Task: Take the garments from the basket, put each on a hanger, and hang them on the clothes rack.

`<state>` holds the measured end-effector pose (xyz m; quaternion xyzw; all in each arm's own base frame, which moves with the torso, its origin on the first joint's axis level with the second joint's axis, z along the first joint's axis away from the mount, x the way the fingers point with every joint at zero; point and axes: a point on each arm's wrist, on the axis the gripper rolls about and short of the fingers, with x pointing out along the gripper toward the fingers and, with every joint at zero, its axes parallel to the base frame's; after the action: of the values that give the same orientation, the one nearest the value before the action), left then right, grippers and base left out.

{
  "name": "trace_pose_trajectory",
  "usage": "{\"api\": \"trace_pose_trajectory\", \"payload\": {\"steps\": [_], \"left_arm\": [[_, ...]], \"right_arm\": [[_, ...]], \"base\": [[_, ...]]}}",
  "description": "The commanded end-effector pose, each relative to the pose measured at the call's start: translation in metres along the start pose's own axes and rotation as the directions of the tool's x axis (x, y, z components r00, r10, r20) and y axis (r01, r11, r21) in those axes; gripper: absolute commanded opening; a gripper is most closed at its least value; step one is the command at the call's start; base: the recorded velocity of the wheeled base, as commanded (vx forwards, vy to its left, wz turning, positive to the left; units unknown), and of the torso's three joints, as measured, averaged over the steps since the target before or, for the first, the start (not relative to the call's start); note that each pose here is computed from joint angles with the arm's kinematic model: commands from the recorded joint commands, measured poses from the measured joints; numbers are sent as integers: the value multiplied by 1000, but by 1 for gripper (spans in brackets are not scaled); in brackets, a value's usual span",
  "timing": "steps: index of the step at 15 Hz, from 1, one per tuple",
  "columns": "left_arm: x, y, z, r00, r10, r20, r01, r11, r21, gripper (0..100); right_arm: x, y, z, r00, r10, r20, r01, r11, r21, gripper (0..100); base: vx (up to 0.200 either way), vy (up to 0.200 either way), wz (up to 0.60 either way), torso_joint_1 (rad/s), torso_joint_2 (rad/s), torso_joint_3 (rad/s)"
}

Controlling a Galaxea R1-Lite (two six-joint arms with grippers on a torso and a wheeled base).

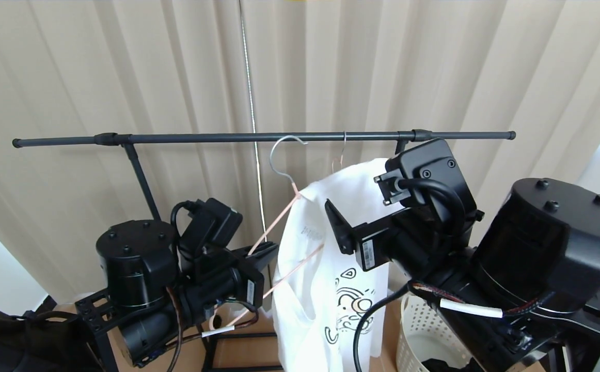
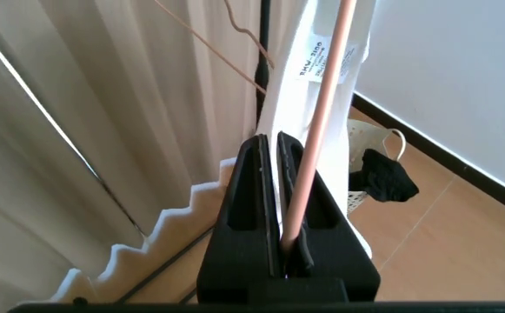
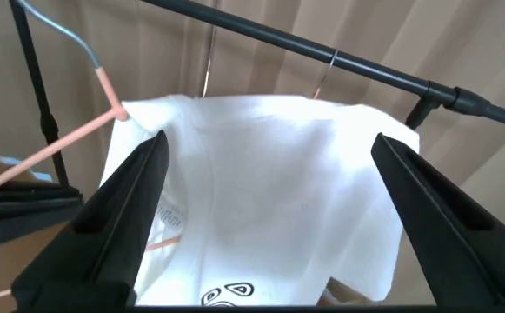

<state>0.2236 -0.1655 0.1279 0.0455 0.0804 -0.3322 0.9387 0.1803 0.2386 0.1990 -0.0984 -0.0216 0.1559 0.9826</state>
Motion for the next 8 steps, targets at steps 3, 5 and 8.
{"api": "trace_pose_trajectory", "payload": {"steps": [3,5,8], "left_arm": [[0,11,1,999,37,9,-37,999,0,0],[0,15,1,998,52,19,-52,999,-3,0],[-14,20,-13,998,53,-20,-52,998,25,0]], "right_arm": [[-19,-11,-6,991,134,-5,-134,991,-23,100],[-20,-8,-13,981,190,-29,-191,981,-41,100],[-26,-25,-24,969,240,-53,-242,969,-50,100]], "base": [[0,0,0,0,0,0],[0,0,0,0,0,0],[0,0,0,0,0,0]]}}
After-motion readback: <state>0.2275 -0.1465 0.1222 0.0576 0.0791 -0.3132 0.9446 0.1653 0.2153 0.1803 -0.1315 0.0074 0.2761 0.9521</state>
